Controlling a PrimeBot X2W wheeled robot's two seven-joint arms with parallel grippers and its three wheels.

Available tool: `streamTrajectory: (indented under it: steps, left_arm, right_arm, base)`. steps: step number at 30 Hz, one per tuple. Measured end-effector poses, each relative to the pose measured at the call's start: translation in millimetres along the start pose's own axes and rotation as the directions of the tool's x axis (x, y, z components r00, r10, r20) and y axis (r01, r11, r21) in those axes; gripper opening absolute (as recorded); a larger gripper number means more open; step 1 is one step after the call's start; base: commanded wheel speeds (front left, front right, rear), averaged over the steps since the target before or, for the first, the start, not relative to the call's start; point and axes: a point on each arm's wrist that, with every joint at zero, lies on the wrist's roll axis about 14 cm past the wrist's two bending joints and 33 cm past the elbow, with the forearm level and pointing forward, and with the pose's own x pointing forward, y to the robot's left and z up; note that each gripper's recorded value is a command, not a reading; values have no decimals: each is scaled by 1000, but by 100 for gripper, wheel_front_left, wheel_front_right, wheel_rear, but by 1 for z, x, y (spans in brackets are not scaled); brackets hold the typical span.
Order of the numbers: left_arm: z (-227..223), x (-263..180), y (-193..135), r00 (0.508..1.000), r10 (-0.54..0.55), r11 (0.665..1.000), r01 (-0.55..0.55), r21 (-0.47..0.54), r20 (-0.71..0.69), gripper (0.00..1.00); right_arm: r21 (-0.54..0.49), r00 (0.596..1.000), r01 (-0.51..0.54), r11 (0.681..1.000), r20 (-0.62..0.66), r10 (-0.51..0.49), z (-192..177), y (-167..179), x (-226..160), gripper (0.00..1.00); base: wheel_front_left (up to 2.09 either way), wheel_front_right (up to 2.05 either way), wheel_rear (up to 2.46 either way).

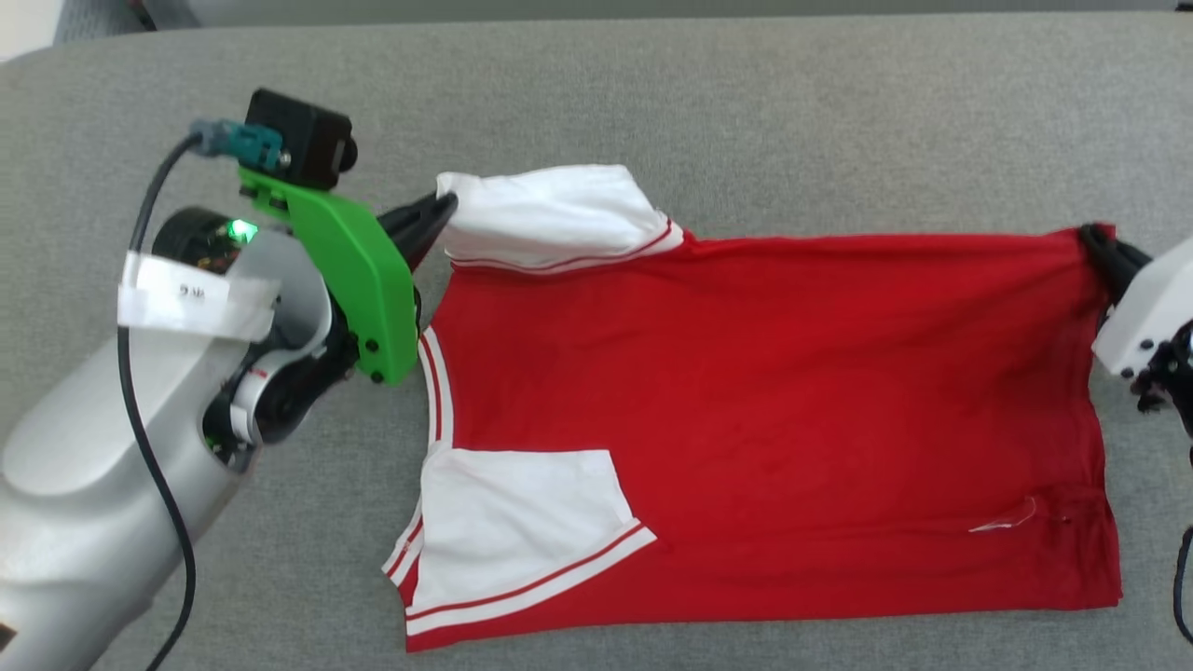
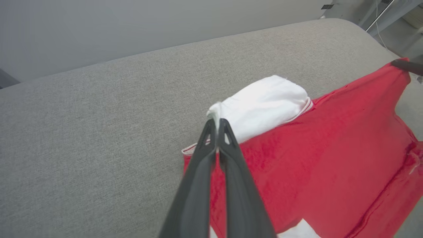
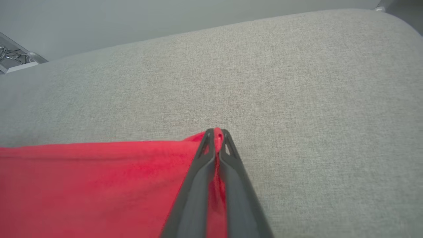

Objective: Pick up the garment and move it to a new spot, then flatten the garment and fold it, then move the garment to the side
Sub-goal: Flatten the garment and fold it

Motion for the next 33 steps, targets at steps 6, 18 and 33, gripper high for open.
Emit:
streamTrajectory:
  steps: [6, 18, 33]
  left_arm:
    - [-18, -30, -14, 1000, 2, 1000, -2, -28, 3, 0]
    - [-94, -88, -44, 995, 14, 991, -27, -129, -100, 0]
    - [-172, -96, -52, 959, 5, 984, -55, -168, -282, 0]
  right_arm:
    - [33, 1000, -17, 999, -2, 17, -15, 2, -27, 0]
    - [78, 991, -75, 994, -101, 83, -59, 15, -73, 0]
    - [55, 951, -85, 995, -294, 97, -100, 16, -93, 0]
  base:
    - [0, 0, 0]
    - [0, 0, 0]
    - [0, 0, 0]
